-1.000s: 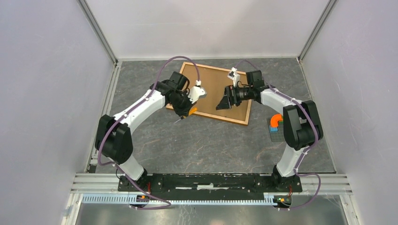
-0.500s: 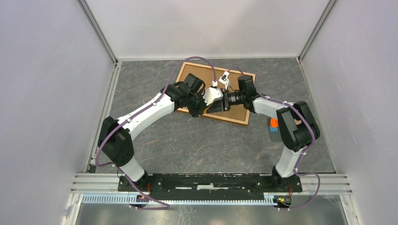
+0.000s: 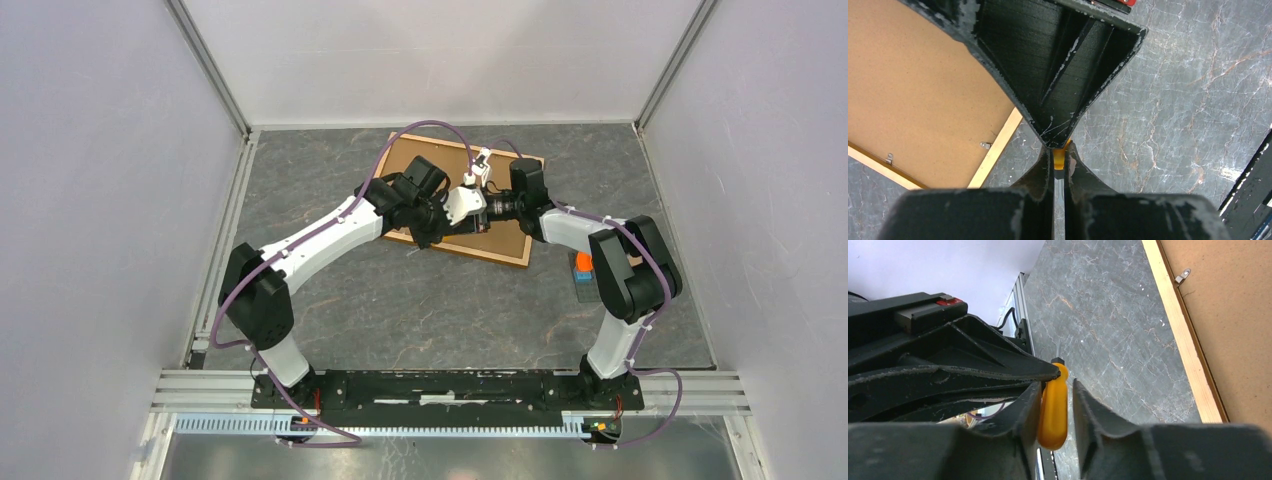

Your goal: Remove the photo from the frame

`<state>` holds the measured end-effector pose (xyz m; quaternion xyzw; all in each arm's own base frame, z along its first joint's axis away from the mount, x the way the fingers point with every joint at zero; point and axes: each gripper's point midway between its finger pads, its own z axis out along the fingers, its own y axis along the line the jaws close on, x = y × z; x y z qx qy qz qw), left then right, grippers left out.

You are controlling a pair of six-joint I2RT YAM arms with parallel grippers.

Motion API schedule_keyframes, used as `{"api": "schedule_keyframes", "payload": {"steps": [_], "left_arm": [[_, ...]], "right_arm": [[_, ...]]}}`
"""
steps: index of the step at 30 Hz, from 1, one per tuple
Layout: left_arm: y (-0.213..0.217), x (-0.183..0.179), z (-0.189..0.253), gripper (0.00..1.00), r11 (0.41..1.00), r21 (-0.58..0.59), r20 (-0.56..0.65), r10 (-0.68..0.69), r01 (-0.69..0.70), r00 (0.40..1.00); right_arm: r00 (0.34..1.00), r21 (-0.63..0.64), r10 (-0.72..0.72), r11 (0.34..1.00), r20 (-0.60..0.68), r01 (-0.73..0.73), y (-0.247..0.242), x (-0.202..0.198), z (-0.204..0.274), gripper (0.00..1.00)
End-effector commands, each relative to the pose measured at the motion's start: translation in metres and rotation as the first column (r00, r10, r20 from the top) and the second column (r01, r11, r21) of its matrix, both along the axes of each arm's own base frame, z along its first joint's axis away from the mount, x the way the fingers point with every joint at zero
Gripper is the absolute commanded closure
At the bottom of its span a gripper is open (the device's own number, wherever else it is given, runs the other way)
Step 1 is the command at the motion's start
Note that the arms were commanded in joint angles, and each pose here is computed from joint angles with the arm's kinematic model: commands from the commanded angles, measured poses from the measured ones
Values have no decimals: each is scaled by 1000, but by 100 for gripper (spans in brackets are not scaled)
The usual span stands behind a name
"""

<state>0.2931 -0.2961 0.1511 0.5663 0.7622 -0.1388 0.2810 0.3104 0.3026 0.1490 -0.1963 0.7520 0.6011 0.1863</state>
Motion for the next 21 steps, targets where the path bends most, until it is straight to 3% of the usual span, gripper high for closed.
{"api": "schedule_keyframes", "payload": {"steps": [1,3,6,11,14,21], "left_arm": [[-16,12,23,98,997,-70,47,26,-22,999],[-19,13,27,94,996,-83,45,28,-24,999],[-11,15,30,57,997,-56,36,57,-54,998],[21,22,26,14,998,-62,-4,18,-18,1000],[32,32,12,11,1000,-13,-7,-12,12,1000],[23,48,-43,11,976,111,-90,-175,185,980]], "right_arm": [[999,31,42,999,18,-43,3,-7,5,70],[999,36,43,998,22,-44,3,-6,7,97],[999,28,31,999,21,-32,-5,-1,7,100],[988,-140,-114,982,101,128,-67,41,-14,100],[967,-195,-211,952,144,237,-106,61,-14,100],[898,-169,-384,891,217,421,-176,94,15,100]]}}
